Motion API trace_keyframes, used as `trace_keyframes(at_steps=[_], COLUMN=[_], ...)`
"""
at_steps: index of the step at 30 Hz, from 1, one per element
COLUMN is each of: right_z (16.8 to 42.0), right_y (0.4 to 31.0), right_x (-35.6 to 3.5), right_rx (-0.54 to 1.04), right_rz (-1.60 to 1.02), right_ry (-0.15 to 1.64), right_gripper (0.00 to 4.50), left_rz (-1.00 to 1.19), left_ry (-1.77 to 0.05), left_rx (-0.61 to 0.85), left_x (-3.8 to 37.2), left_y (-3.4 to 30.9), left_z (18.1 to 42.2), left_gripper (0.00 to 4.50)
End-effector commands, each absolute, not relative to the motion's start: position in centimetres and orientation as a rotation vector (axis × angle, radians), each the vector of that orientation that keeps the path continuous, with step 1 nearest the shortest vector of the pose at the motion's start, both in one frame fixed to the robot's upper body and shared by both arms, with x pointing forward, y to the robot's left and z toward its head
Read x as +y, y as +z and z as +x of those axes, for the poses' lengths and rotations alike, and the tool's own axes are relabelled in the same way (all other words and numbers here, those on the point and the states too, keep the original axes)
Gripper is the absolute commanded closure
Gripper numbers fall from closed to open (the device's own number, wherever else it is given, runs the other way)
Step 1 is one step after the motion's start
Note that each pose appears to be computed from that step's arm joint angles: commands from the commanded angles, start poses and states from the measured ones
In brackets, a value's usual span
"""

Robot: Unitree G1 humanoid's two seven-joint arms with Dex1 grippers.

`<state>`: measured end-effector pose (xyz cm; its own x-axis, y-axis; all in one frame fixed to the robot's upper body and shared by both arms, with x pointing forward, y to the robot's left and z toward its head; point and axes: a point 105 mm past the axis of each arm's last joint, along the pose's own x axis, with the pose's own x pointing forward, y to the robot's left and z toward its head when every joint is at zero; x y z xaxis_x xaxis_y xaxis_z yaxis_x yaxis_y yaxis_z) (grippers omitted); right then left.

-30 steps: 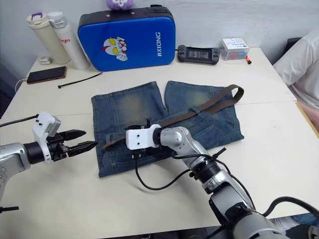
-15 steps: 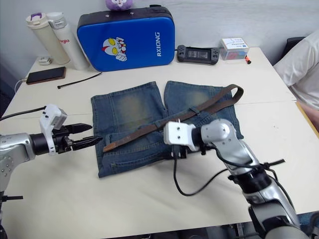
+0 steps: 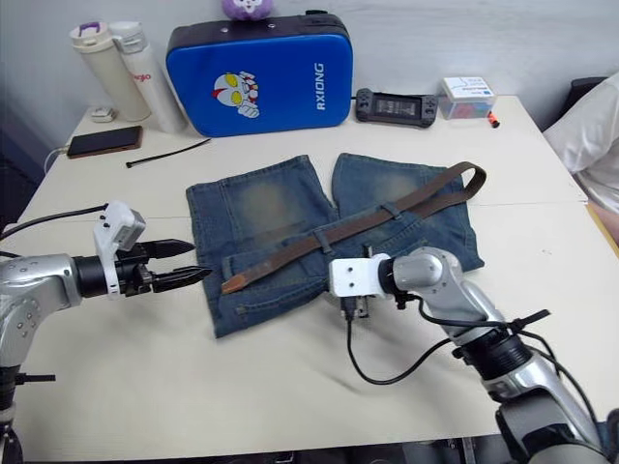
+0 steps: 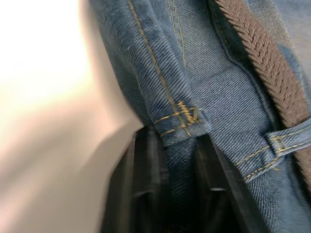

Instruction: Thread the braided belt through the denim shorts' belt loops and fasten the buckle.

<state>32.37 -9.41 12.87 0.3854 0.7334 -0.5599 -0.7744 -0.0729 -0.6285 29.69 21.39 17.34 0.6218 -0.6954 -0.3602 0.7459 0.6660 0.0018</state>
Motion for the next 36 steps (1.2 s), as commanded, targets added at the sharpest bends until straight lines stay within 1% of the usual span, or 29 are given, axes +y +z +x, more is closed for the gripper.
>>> trace_keyframes(at_steps=[1,5,8,10,13,15,16,19,20,21,22,24,27,28,29,30,33,36], right_z=[33.5,34.0,34.3,34.5,34.3,33.8,33.5,32.7,32.5,32.3,32.6,32.8,32.5,33.0,33.2,33.2,32.2,31.9], right_y=[14.5,14.8,14.8,15.1,16.7,17.8,18.2,20.0,20.8,21.3,21.9,22.5,22.5,22.8,22.1,21.4,19.9,18.5], right_x=[-13.2,-17.2,-18.7,-19.1,-18.6,-18.6,-18.7,-19.4,-19.5,-19.6,-19.2,-18.5,-17.0,-16.4,-15.8,-15.4,-13.3,-12.5], right_rx=[0.051,0.11,0.131,0.124,0.088,0.083,0.092,0.111,0.114,0.118,0.102,0.086,0.087,0.072,0.128,0.186,0.308,0.413], right_rz=[-1.137,-1.21,-1.236,-1.237,-1.155,-1.121,-1.113,-1.086,-1.059,-1.039,-0.965,-0.833,-0.565,-0.399,-0.191,-0.06,0.258,0.483], right_ry=[1.14,1.104,1.086,1.08,1.09,1.108,1.118,1.122,1.111,1.104,1.071,1.025,0.991,0.924,0.864,0.83,0.836,0.811], right_gripper=[4.37,4.37,4.37,4.37,4.37,3.34,2.97,1.52,1.09,0.54,0.05,0.05,0.05,0.05,0.05,0.05,0.05,0.05], left_rz=[0.158,0.158,0.154,0.153,0.151,0.151,0.15,0.151,0.151,0.151,0.15,0.151,0.157,0.159,0.161,0.162,0.164,0.162], left_ry=[-0.881,-0.911,-0.927,-0.942,-0.967,-0.982,-0.989,-1.016,-1.025,-1.031,-1.036,-1.042,-1.048,-1.048,-1.044,-1.042,-1.034,-1.026], left_rx=[0.31,0.313,0.31,0.307,0.304,0.304,0.305,0.312,0.311,0.309,0.305,0.298,0.291,0.287,0.282,0.279,0.276,0.275], left_x=[20.4,19.7,19.2,18.8,18.3,18.0,17.9,17.6,17.4,17.3,17.1,16.8,16.6,16.5,16.5,16.5,16.6,16.7], left_y=[18.1,17.8,17.8,17.8,17.9,17.9,17.9,17.9,17.9,17.9,17.9,18.0,18.1,18.2,18.3,18.4,18.5,18.5], left_z=[29.5,29.6,29.7,29.8,29.9,29.8,29.7,29.5,29.4,29.3,29.3,29.3,29.3,29.3,29.3,29.3,29.2,29.1], left_gripper=[0.42,0.42,0.42,0.42,0.42,0.42,0.42,0.42,0.42,0.42,0.42,0.42,0.42,0.42,0.42,0.42,0.42,0.42])
